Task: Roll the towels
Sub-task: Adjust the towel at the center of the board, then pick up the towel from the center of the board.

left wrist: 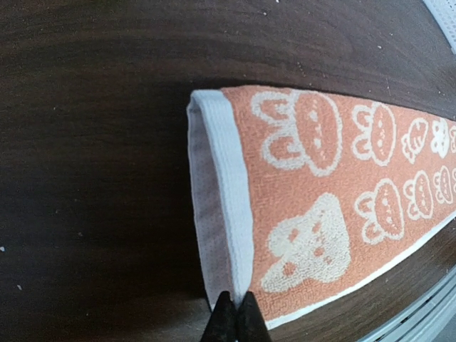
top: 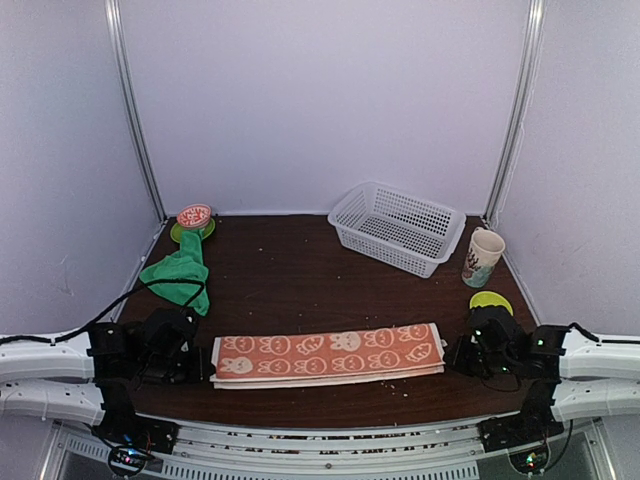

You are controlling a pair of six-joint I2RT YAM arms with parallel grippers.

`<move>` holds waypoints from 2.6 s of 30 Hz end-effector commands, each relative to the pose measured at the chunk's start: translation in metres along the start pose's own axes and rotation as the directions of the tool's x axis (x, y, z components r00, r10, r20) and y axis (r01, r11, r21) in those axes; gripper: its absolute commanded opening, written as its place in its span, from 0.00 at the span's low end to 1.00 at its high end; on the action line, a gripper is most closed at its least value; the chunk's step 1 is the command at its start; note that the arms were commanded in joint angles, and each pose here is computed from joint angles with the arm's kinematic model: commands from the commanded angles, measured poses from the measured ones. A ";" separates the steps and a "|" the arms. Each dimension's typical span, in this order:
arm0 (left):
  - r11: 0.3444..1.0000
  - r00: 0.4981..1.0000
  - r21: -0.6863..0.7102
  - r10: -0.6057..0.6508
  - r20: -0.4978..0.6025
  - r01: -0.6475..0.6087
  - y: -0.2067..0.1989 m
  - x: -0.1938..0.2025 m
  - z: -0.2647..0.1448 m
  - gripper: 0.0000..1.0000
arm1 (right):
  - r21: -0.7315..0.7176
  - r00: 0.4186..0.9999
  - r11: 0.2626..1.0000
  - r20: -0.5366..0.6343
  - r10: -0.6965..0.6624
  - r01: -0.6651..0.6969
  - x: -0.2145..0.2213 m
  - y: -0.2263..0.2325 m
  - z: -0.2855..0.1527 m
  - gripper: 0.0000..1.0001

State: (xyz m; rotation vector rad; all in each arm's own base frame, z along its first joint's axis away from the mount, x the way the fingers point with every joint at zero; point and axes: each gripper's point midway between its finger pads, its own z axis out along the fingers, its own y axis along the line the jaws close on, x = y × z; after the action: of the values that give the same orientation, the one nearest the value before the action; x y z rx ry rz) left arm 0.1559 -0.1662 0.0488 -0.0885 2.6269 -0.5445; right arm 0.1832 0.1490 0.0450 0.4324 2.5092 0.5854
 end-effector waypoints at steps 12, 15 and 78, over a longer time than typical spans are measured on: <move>0.999 0.999 -0.042 -0.009 -0.035 0.008 0.016 0.016 0.013 0.00 | 0.029 0.997 0.999 -0.061 -0.037 0.039 0.018 -0.013 0.006 0.00; 0.997 0.999 -0.077 -0.013 -0.051 0.009 0.024 0.021 0.019 0.00 | 0.023 0.998 1.000 -0.060 -0.015 0.016 0.021 -0.016 0.012 0.00; 0.949 0.956 0.158 0.247 0.156 -0.272 -0.130 -0.105 0.001 0.49 | -0.018 0.993 0.998 0.102 -0.064 0.066 -0.057 0.046 0.002 0.61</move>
State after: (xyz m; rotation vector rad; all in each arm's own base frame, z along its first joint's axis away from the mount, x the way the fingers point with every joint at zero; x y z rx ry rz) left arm 0.2504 -0.2520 0.1109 0.1449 2.4527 -0.6547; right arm 0.2646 0.1809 0.1142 0.4234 2.2917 0.6638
